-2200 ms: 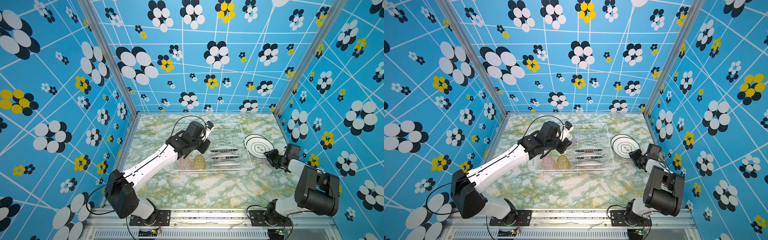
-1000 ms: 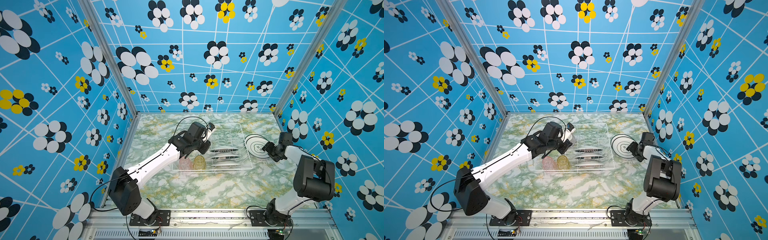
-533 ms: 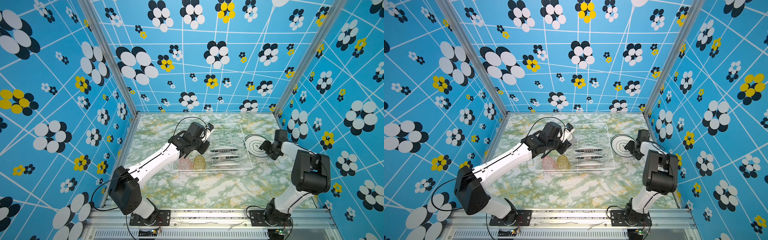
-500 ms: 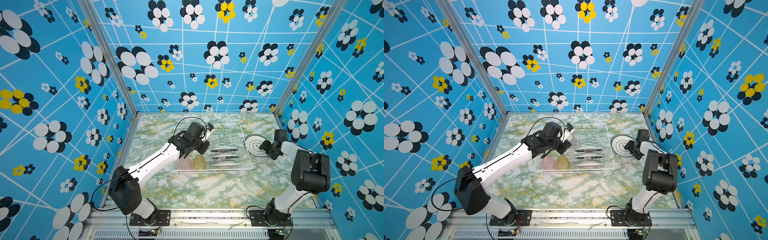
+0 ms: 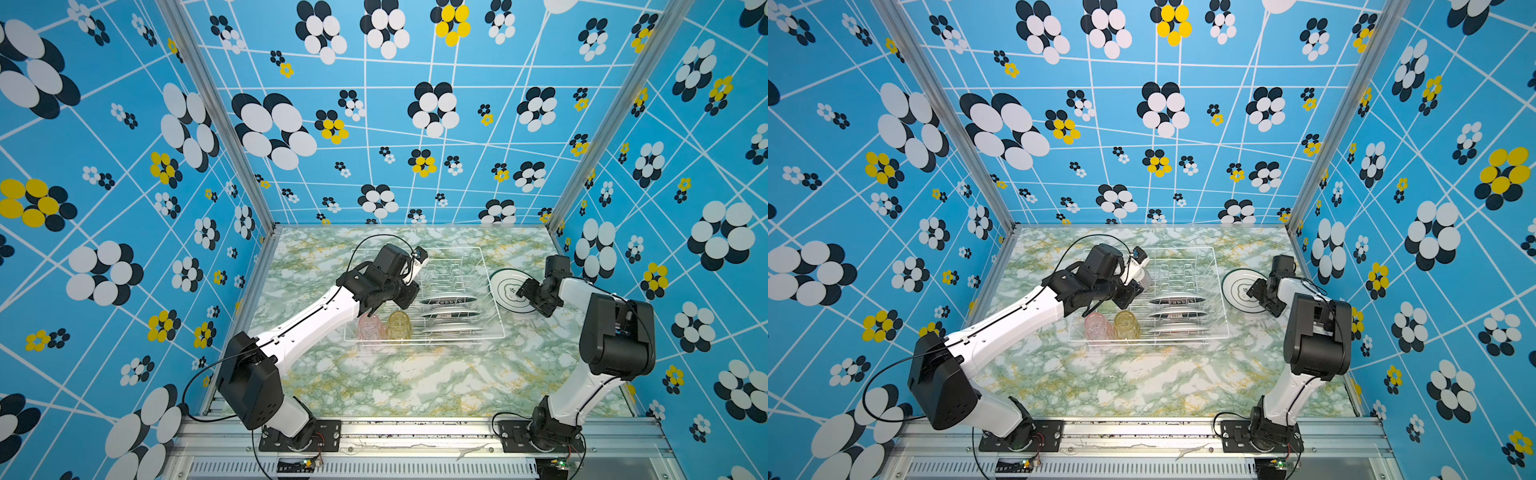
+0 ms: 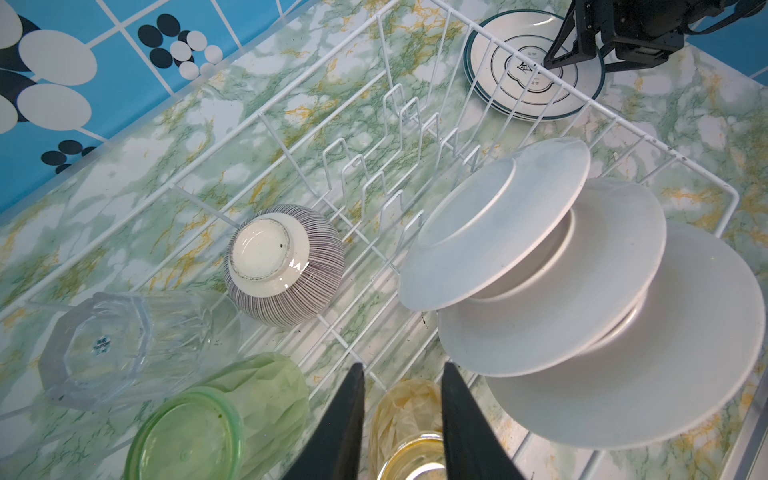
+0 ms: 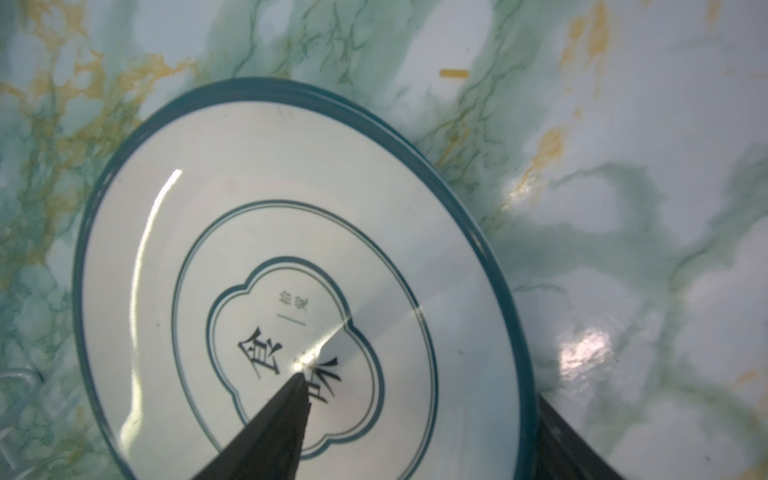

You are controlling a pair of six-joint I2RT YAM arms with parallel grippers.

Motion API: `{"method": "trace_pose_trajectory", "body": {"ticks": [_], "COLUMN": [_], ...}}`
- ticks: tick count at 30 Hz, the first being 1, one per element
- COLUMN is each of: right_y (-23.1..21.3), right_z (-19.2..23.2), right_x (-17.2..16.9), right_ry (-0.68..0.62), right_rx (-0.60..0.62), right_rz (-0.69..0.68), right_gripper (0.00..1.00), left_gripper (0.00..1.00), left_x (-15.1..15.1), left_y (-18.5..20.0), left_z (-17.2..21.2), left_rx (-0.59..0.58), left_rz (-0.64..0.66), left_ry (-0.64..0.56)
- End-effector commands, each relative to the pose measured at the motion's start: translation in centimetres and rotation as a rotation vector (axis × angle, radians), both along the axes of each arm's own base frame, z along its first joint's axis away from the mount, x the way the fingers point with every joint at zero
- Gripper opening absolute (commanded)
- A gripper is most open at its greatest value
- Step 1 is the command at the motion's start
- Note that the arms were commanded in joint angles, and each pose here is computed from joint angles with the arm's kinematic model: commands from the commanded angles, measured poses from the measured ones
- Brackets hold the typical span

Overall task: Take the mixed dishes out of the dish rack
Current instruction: 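Set the teal-rimmed plate onto the first plate and open the right gripper, then raise right gripper off the plates while left gripper reaches into rack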

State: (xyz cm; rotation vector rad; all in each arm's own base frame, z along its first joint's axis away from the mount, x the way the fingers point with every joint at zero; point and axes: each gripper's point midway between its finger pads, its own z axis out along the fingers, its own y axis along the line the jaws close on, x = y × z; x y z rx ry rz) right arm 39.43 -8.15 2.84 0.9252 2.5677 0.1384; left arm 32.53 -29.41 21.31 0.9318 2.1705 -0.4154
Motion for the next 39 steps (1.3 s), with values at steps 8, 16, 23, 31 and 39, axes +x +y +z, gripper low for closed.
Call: {"method": "trace_pose_trajectory", "body": {"ticks": [8,16,23,31,39], "right_y": [0.3,0.5,0.8,-1.3,-0.1], "right_z": [-1.1,-1.6,-1.9,1.5,6.5], "right_x": [-0.4,0.0,-0.8,-2.5,-4.2], "right_ry": [0.061,0.083,0.100,0.009,-0.127], "right_rx": [-0.001,0.016,0.024,0.011,0.042], "right_rz": [0.031,0.051,0.059,0.006,0.063], "right_gripper": [0.77,0.77,0.78,0.80,0.80], "left_gripper": [0.33,0.34,0.36,0.37,0.36], "left_x": [-0.8,-1.5,-2.0,-2.5,-2.7], "left_y": [0.0,-0.1,-0.4,-1.9,-5.6], "left_z": [-0.7,-0.5,-0.5,1.1,1.5], "left_rx": [0.018,0.036,0.054,0.056,0.104], "left_rz": [-0.032,-0.033,-0.044,-0.111,-0.271], "left_ry": [0.047,0.048,0.045,0.006,-0.044]}}
